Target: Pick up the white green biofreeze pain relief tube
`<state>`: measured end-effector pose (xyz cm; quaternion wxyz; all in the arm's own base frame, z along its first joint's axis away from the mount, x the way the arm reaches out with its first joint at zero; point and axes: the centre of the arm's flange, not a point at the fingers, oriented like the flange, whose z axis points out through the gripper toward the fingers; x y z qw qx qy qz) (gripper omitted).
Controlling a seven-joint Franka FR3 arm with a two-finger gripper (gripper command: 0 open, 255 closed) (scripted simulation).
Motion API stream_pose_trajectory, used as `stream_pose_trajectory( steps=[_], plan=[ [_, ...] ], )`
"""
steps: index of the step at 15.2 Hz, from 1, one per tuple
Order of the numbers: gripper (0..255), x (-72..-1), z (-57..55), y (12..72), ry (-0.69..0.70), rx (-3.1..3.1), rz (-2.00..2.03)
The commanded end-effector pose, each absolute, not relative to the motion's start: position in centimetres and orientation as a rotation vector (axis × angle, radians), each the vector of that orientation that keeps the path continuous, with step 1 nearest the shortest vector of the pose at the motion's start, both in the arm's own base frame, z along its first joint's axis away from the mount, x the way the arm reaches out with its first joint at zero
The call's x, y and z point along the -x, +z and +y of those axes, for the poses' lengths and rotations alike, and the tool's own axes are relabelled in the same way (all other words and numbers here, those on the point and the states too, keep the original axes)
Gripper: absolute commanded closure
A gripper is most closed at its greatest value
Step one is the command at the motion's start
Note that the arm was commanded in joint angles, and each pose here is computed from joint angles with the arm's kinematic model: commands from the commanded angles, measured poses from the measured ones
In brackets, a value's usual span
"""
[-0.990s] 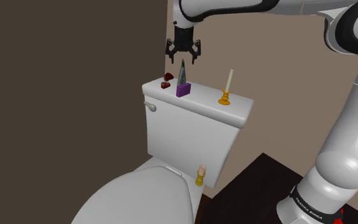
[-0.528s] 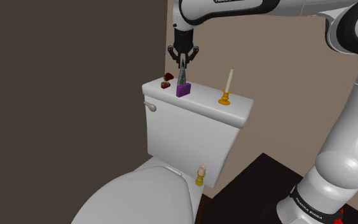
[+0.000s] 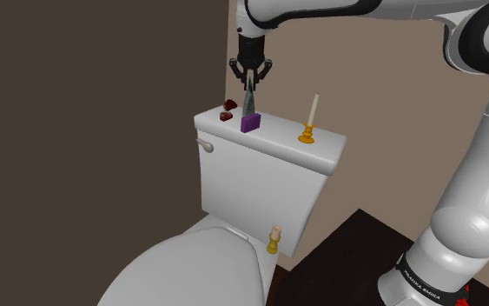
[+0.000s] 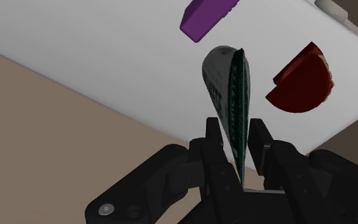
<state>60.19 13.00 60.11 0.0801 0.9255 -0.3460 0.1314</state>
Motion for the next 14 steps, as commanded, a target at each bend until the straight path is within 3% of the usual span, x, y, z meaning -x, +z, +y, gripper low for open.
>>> stream_pose_trajectory(
  steps=[1,14],
  plan=[
    [255,-60.2,13.0,61.1,0.393,-2.768,-1.035],
    [255,-60.2,13.0,67.0,0.393,-2.768,-1.035]
  ],
)
